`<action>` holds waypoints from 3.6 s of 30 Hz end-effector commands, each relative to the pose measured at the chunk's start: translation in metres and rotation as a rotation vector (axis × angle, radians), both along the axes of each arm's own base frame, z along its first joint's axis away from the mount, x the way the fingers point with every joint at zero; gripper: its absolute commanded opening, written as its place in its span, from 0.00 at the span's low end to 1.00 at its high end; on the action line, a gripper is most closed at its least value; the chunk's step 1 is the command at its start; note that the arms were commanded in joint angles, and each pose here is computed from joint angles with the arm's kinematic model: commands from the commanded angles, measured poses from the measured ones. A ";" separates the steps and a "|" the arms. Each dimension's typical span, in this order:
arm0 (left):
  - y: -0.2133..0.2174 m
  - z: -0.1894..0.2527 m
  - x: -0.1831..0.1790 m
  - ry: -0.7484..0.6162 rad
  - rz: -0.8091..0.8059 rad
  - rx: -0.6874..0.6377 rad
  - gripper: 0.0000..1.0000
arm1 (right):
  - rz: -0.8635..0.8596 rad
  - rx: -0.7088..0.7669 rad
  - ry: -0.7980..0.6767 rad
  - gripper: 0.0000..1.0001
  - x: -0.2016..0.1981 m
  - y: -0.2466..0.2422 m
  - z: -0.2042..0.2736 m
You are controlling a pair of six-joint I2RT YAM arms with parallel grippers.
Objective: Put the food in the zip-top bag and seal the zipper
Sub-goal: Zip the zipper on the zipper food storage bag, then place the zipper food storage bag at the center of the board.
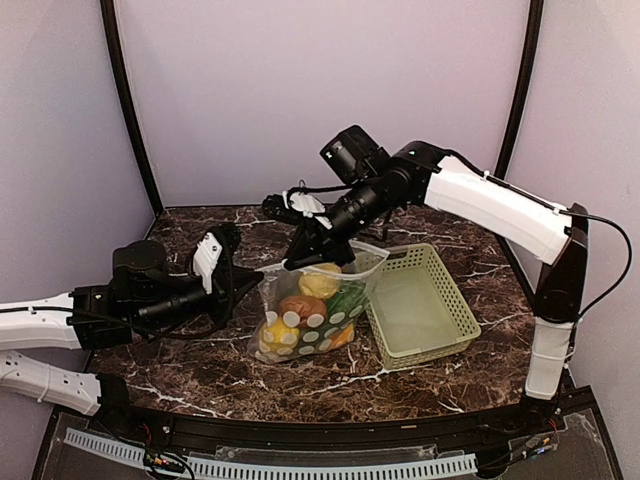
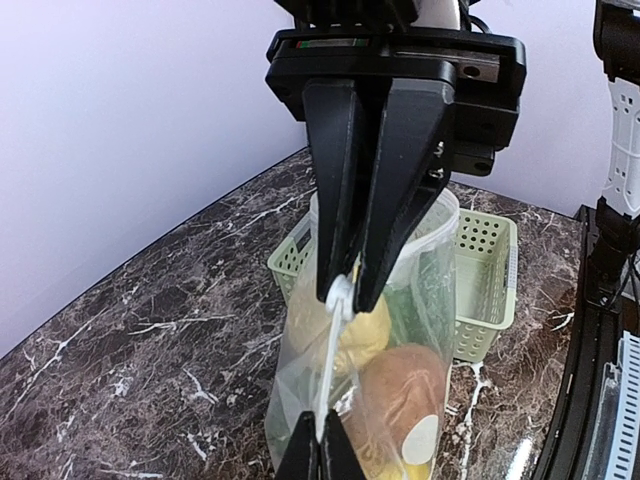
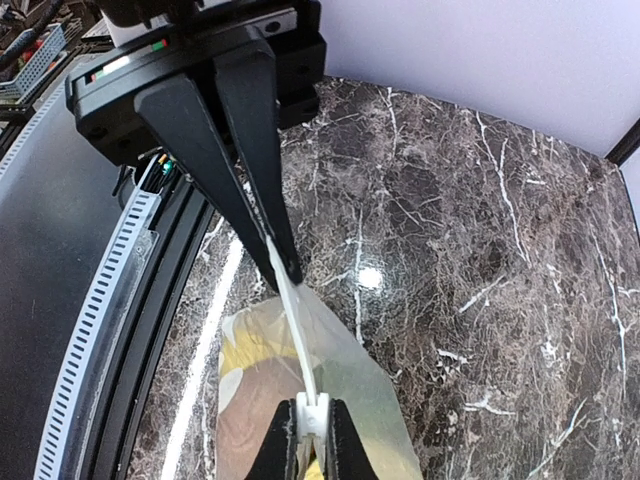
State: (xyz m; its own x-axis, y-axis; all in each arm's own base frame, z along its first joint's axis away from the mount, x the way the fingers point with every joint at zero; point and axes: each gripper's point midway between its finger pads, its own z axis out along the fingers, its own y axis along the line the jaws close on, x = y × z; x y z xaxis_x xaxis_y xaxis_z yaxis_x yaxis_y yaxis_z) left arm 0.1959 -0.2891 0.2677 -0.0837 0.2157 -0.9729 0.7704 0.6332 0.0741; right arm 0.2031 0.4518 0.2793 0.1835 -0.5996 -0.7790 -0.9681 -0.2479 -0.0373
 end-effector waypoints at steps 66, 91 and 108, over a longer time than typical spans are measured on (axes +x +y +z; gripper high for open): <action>0.045 -0.019 0.018 -0.019 0.191 0.011 0.01 | -0.375 -0.223 0.093 0.00 0.100 -0.152 -0.055; 0.043 0.012 0.146 -0.010 0.292 -0.040 0.01 | -0.291 0.109 0.005 0.01 0.169 -0.075 -0.003; 0.082 -0.057 0.035 0.402 0.174 -0.032 0.64 | -0.101 -0.053 0.259 0.43 0.030 -0.113 -0.063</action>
